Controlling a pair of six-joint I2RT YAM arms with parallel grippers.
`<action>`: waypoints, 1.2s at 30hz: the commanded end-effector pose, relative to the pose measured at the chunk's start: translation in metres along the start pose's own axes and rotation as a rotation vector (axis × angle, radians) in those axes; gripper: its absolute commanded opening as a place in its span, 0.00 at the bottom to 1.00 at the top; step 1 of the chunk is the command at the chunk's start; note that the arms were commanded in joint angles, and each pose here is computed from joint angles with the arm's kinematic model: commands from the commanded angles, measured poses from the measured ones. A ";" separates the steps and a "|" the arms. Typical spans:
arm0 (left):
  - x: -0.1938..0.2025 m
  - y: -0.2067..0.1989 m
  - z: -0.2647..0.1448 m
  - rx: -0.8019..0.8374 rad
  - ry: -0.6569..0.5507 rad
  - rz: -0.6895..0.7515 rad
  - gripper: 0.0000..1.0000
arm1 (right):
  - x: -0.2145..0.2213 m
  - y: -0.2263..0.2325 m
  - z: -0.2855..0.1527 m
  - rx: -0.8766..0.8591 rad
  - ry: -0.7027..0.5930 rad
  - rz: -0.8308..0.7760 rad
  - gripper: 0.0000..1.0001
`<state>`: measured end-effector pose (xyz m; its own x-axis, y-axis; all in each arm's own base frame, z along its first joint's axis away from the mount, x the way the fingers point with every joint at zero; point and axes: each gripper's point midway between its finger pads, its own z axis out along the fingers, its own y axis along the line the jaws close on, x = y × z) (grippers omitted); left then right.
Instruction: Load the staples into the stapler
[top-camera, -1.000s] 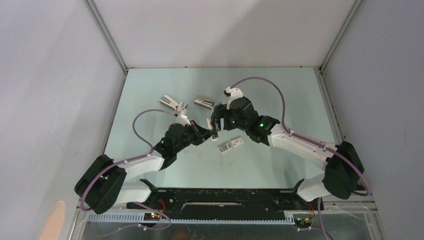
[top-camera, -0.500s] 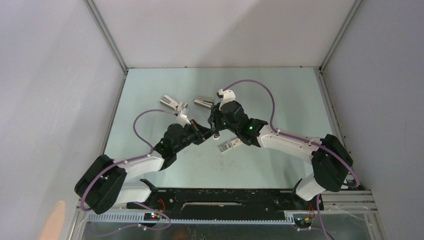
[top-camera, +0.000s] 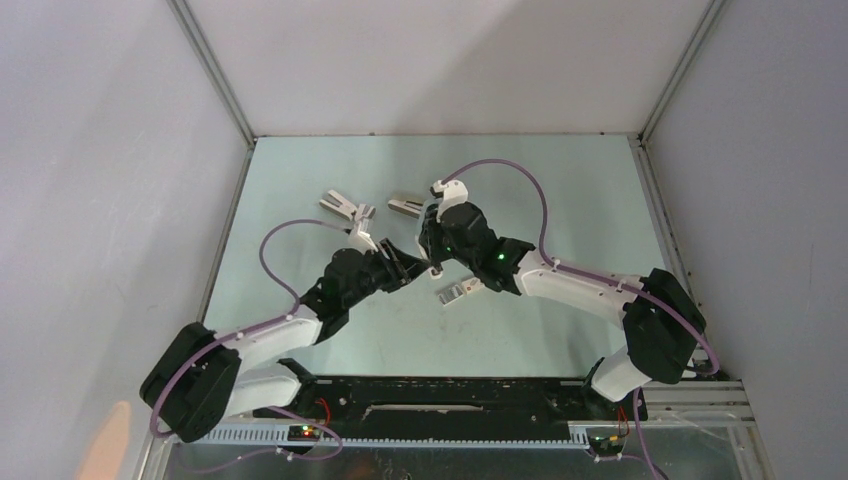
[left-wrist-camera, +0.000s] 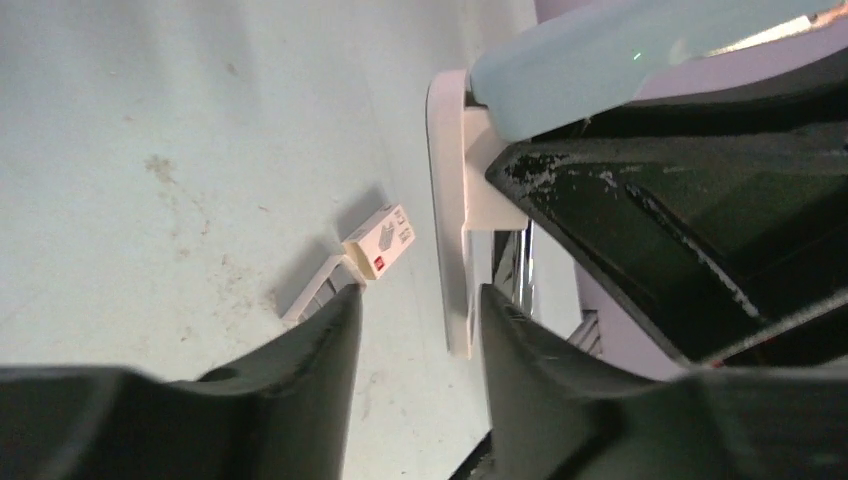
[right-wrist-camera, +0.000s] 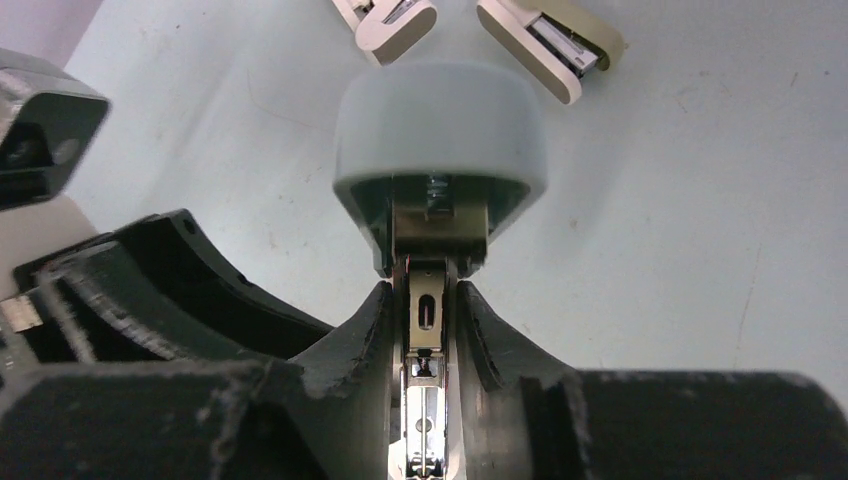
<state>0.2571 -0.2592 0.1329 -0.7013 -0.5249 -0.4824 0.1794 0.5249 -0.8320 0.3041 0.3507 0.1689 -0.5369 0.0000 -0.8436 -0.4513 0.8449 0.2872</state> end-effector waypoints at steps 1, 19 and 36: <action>-0.022 -0.009 -0.009 -0.020 -0.066 0.114 0.56 | -0.023 -0.003 -0.008 -0.009 -0.057 -0.051 0.00; -0.076 0.019 -0.124 -0.347 -0.328 0.276 0.97 | 0.037 0.010 -0.008 -0.045 0.129 -0.198 0.00; -0.127 -0.042 -0.218 -0.395 -0.397 0.567 1.00 | 0.100 0.049 0.032 -0.087 0.260 -0.263 0.01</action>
<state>0.1924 -0.0838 0.2824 -0.2810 -0.4071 -0.8691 0.1167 0.8844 -0.4520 0.2408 0.3839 0.0610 -0.5844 -0.4054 -0.7030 -0.6453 0.7574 0.0996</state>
